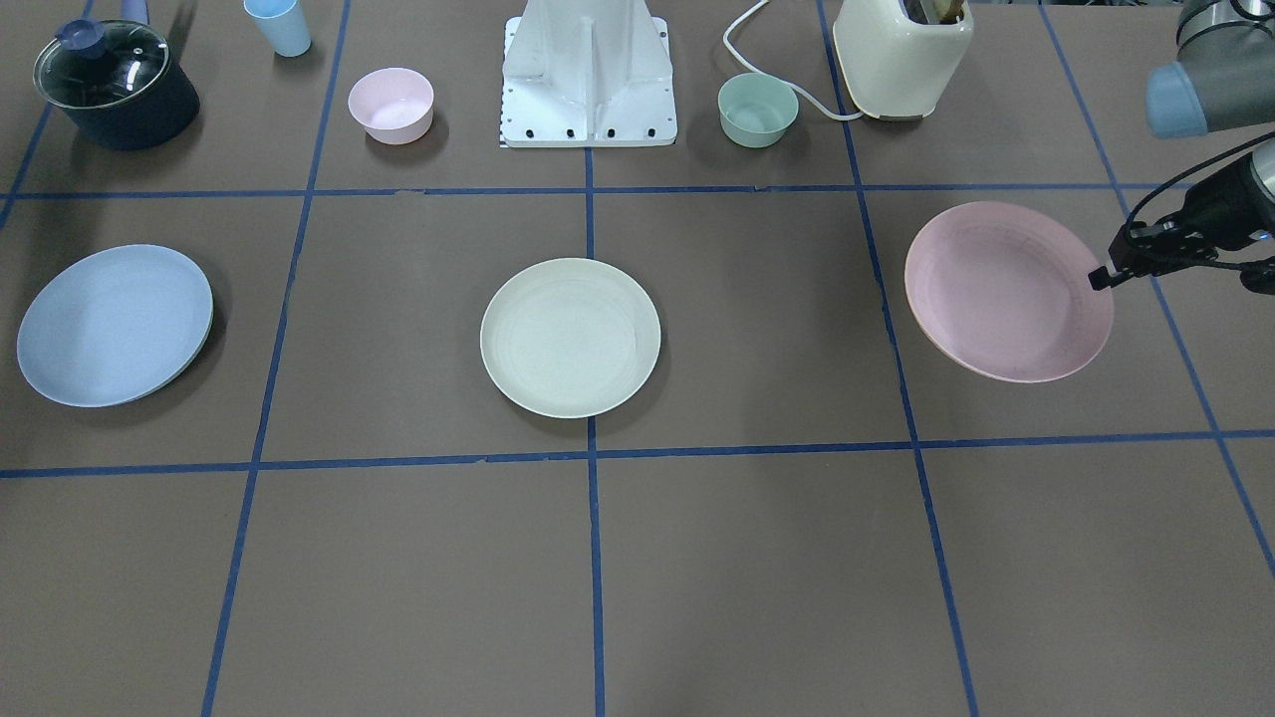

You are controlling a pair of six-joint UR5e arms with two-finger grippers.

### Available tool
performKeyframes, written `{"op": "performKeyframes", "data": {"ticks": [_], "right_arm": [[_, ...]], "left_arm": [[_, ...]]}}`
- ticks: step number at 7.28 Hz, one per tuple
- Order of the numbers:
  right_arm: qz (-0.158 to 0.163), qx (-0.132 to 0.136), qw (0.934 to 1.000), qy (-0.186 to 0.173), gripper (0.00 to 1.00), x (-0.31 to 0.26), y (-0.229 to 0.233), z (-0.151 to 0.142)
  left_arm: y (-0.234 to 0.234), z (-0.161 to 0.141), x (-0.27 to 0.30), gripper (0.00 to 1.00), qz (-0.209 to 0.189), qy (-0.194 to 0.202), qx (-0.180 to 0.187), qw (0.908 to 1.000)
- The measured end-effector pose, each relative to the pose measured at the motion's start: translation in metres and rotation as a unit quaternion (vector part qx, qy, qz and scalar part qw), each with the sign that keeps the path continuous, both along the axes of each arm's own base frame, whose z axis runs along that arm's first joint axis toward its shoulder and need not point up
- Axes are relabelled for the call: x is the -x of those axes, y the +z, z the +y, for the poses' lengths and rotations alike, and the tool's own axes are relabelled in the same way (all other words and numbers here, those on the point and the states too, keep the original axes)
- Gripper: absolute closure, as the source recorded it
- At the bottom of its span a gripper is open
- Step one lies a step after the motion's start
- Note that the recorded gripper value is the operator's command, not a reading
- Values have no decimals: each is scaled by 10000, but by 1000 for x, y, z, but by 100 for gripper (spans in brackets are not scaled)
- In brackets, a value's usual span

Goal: Stack three plates with pink and blue
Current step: 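Lift the pink plate with the left gripper while the right gripper grasps the blue plate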

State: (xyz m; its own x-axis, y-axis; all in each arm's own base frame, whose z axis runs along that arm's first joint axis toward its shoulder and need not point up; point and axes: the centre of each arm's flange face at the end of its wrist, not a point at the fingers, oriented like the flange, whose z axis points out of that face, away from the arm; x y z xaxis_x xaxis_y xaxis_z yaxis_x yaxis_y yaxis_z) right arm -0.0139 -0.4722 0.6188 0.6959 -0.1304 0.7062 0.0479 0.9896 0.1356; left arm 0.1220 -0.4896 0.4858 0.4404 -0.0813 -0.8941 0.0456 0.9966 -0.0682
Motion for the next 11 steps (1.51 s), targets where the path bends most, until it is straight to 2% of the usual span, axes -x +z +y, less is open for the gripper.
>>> {"op": "performKeyframes", "data": {"ticks": [2, 5, 8, 9, 11], "right_arm": [[-125, -139, 9998, 69, 0, 50, 22, -1], [-373, -167, 9990, 151, 5, 94, 43, 11], [-342, -40, 9994, -33, 23, 111, 59, 20], [-339, 0, 9994, -91, 35, 115, 62, 22], [-342, 55, 9993, -138, 100, 119, 65, 25]], "left_arm": [[-62, -7, -9, 100, 201, -304, 287, 9989], [-94, -11, -22, 100, 330, -372, 407, 9979], [-102, -11, -25, 100, 365, -356, 393, 9979], [-104, -11, -26, 100, 372, -358, 392, 9979], [-105, -11, -26, 100, 379, -368, 403, 9978]]}}
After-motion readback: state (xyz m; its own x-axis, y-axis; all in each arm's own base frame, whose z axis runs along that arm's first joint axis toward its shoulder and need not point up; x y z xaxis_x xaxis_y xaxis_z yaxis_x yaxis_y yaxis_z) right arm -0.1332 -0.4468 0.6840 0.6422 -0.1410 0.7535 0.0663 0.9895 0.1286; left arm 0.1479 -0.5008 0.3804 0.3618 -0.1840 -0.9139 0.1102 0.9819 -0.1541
